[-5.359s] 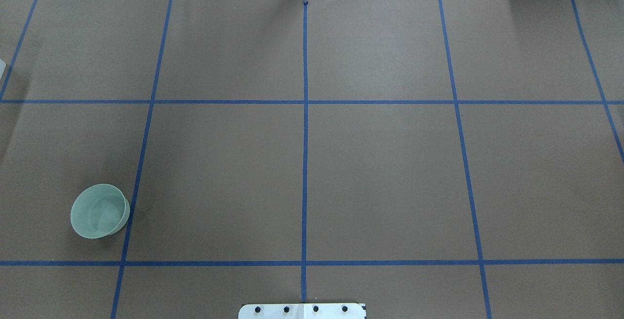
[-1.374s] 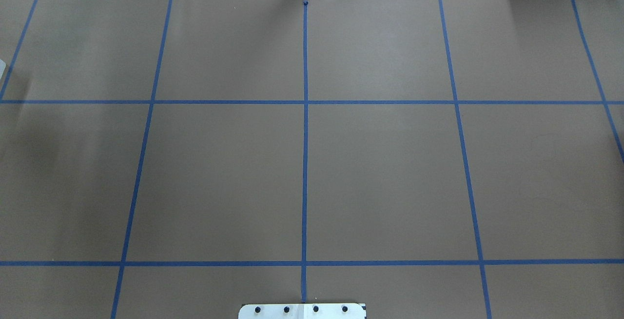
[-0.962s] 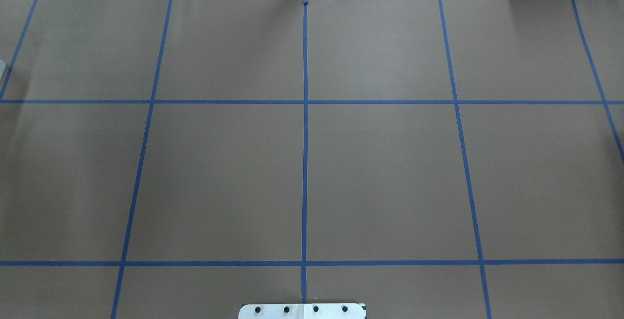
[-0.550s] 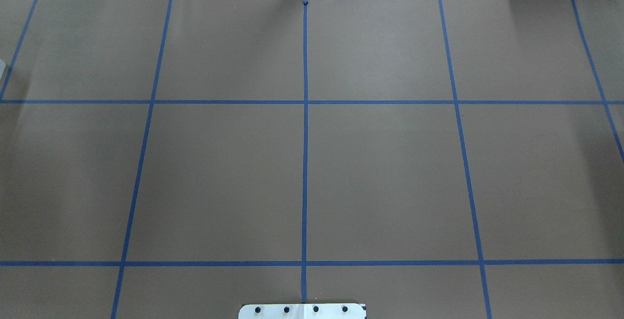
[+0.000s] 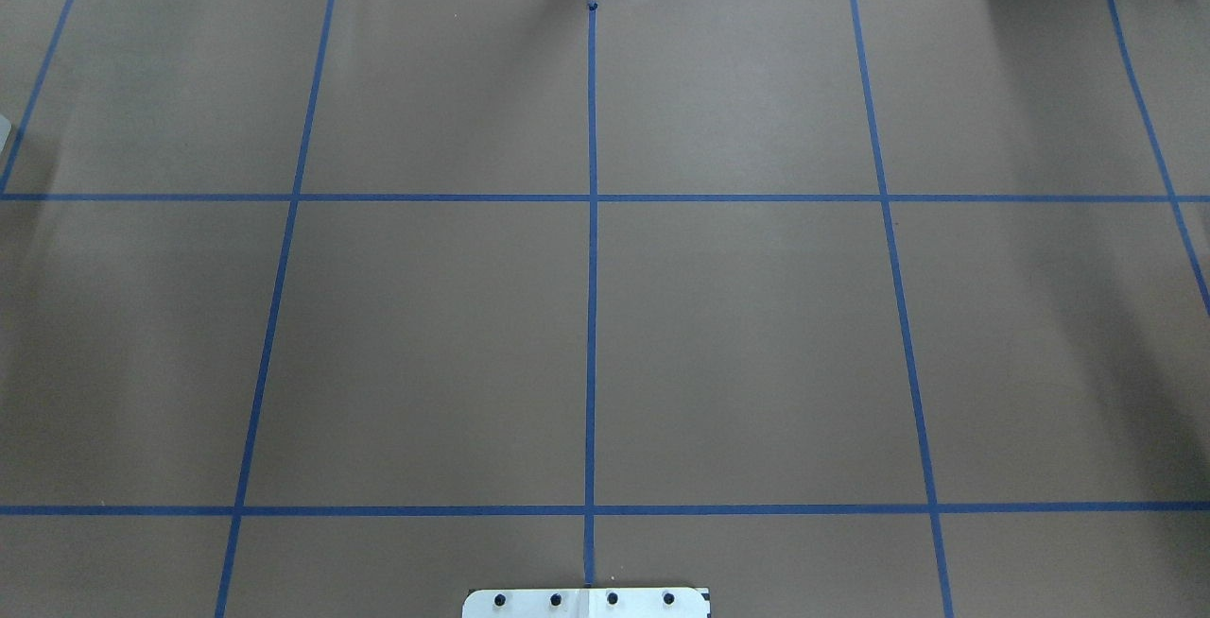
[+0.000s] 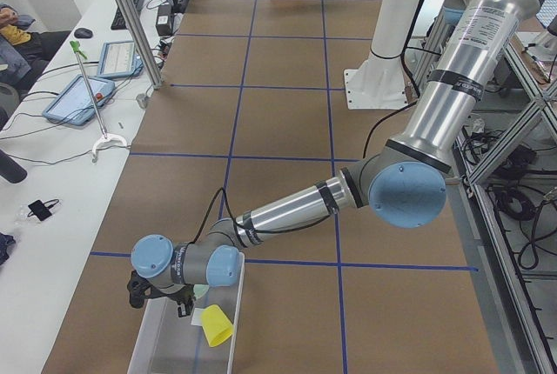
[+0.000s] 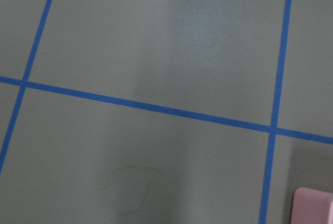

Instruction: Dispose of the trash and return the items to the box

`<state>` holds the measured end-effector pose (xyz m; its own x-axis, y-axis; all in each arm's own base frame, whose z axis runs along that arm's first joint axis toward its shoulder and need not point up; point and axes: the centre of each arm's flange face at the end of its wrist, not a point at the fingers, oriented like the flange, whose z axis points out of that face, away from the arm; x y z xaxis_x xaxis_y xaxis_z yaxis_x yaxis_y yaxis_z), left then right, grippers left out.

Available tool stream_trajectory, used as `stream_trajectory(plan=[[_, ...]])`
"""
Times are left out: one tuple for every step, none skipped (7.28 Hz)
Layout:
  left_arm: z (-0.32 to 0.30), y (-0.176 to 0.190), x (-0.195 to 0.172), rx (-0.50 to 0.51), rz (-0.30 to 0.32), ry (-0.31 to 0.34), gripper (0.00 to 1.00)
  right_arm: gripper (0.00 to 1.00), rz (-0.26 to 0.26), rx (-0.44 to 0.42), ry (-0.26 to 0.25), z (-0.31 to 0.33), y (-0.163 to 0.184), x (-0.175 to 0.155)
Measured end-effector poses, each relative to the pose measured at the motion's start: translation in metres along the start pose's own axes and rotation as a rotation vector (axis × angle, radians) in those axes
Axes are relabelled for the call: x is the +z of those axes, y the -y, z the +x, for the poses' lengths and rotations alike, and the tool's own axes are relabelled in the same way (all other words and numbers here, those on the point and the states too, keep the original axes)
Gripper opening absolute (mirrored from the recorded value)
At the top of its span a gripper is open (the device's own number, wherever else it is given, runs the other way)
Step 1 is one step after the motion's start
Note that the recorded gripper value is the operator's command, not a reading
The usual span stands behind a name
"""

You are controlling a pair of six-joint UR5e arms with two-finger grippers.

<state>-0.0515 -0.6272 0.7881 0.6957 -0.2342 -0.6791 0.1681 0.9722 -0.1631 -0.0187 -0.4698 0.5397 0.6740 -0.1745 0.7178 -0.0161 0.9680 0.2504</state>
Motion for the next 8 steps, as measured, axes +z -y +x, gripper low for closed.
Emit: stream_trajectory(plan=[[0.005,-0.001,0.005,0.010,-0.003,0.001,0.98,1.00,-0.003,0.006,0.004,-0.009,0.000,0.002],[0.006,-0.004,0.009,0.025,0.002,-0.001,0.99,1.00,-0.004,0.008,0.006,-0.013,0.000,0.002],[0.010,-0.007,0.006,0.052,0.023,-0.007,0.99,1.00,-0.004,0.008,0.007,-0.015,0.001,0.002],[0.029,-0.010,-0.012,0.095,0.066,-0.017,0.99,1.00,-0.001,0.005,0.009,-0.017,0.001,0.000],[0.062,-0.017,-0.047,0.131,0.107,-0.028,0.99,1.00,0.004,-0.001,0.012,-0.021,0.002,-0.003],[0.104,-0.034,-0.091,0.151,0.125,-0.038,0.99,1.00,0.006,-0.004,0.014,-0.024,0.001,-0.004],[0.145,-0.069,-0.135,0.175,0.135,-0.051,0.99,1.00,0.006,-0.004,0.012,-0.024,0.001,-0.005],[0.180,-0.117,-0.162,0.205,0.142,-0.065,0.99,1.00,0.003,-0.006,0.009,-0.025,0.001,-0.004]])
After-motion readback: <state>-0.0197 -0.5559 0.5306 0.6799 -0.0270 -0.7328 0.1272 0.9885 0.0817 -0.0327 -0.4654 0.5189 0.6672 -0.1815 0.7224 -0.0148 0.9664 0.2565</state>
